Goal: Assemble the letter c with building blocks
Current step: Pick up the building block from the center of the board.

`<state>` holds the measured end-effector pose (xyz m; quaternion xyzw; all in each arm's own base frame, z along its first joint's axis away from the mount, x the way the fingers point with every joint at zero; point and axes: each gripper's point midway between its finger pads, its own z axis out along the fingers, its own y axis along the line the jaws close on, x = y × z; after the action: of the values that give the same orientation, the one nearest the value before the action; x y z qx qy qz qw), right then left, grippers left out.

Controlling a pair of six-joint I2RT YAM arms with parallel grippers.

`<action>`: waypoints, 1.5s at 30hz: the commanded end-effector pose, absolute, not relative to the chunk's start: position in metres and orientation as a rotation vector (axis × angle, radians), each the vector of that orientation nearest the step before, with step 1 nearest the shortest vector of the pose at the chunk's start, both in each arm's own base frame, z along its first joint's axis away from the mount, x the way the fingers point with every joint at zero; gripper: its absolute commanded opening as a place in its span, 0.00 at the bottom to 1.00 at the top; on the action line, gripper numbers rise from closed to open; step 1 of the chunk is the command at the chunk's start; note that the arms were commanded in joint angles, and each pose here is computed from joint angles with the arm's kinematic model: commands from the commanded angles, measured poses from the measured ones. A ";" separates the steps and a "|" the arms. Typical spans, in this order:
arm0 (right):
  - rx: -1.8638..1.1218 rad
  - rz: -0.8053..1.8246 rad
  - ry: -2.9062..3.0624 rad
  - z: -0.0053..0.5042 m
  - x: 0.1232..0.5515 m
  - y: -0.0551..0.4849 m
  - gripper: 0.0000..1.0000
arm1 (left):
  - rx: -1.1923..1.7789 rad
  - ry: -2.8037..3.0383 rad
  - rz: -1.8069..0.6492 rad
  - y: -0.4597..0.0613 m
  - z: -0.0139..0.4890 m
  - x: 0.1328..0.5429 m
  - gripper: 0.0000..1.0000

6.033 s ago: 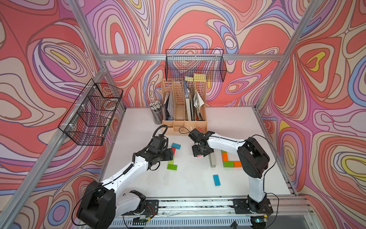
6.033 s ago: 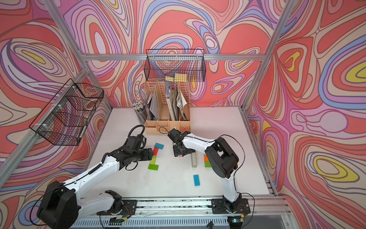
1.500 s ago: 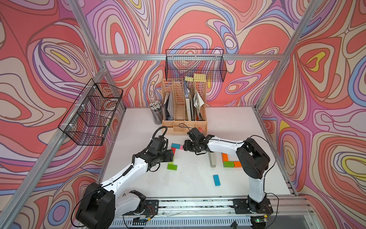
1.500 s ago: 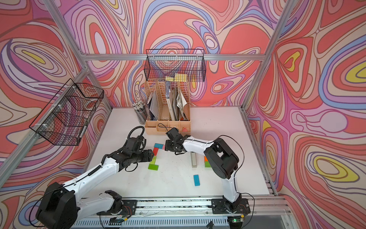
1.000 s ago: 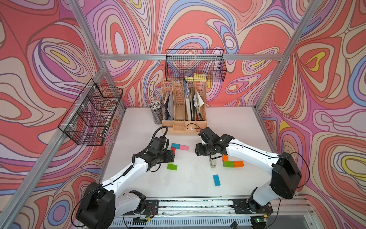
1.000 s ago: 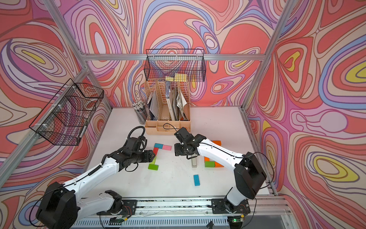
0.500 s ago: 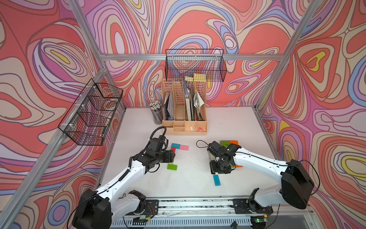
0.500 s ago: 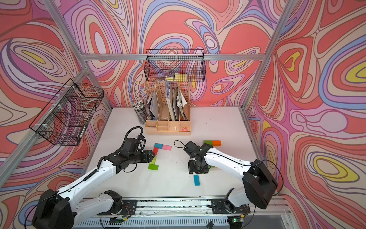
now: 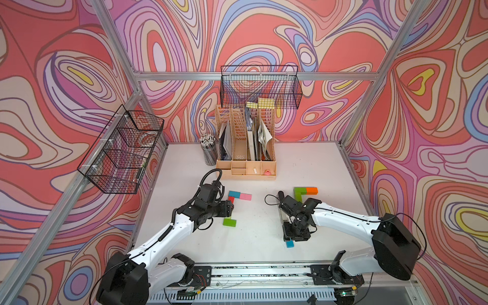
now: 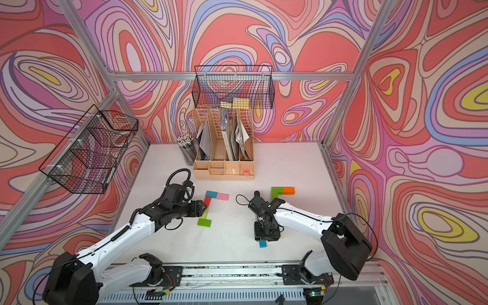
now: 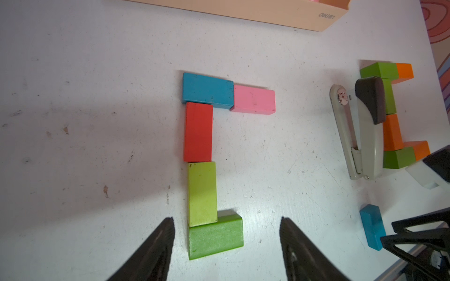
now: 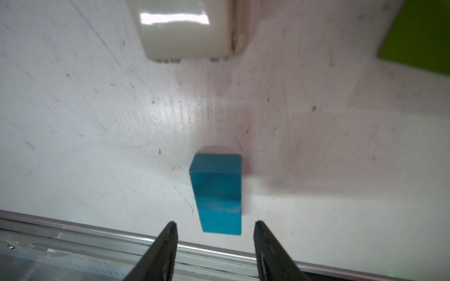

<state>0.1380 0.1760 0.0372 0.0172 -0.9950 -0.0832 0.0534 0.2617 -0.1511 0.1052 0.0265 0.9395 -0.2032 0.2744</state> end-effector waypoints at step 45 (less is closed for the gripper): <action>1.145 -0.073 -3.059 0.094 0.221 0.230 0.15 | -0.065 2.552 -0.459 -0.132 0.088 0.259 0.74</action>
<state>0.2151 0.2317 0.0981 0.2683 -0.9590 -0.0708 -0.0573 0.2605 -0.1436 0.1011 0.0079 0.9412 -0.1910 0.2786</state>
